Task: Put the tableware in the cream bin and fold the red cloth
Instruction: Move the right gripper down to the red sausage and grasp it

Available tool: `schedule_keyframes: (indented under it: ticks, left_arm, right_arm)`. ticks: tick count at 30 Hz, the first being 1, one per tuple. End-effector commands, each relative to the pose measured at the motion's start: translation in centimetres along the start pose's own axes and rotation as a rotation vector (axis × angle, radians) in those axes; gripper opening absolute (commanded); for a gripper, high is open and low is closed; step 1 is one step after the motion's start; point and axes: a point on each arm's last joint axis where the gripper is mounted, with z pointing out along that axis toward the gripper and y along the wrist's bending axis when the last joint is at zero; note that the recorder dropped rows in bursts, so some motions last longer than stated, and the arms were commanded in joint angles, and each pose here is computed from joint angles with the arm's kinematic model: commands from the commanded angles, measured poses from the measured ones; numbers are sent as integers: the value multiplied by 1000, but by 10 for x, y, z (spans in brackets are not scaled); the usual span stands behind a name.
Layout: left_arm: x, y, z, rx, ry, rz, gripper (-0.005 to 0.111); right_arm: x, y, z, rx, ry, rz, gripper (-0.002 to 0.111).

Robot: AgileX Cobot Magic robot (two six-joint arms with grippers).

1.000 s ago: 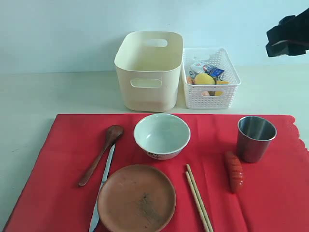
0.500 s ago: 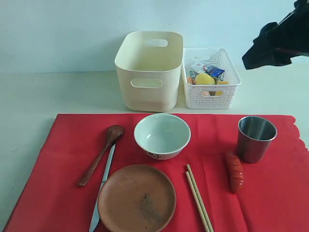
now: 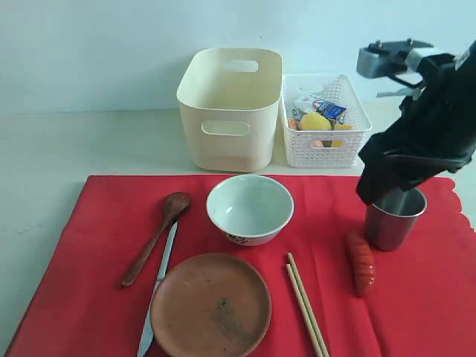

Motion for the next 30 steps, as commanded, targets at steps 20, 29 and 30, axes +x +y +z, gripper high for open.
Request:
schedule_keyframes:
  ticks: [20, 29, 30]
  left_arm:
    - [0, 0, 0, -5, -10, 1, 0]
    - [0, 0, 0, -5, -10, 1, 0]
    - [0, 0, 0, -5, -10, 1, 0]
  right_arm:
    - [15, 17, 81, 178, 135, 80, 57]
    - [16, 6, 112, 266, 206, 166, 57]
    - [16, 5, 115, 266, 209, 166, 57]
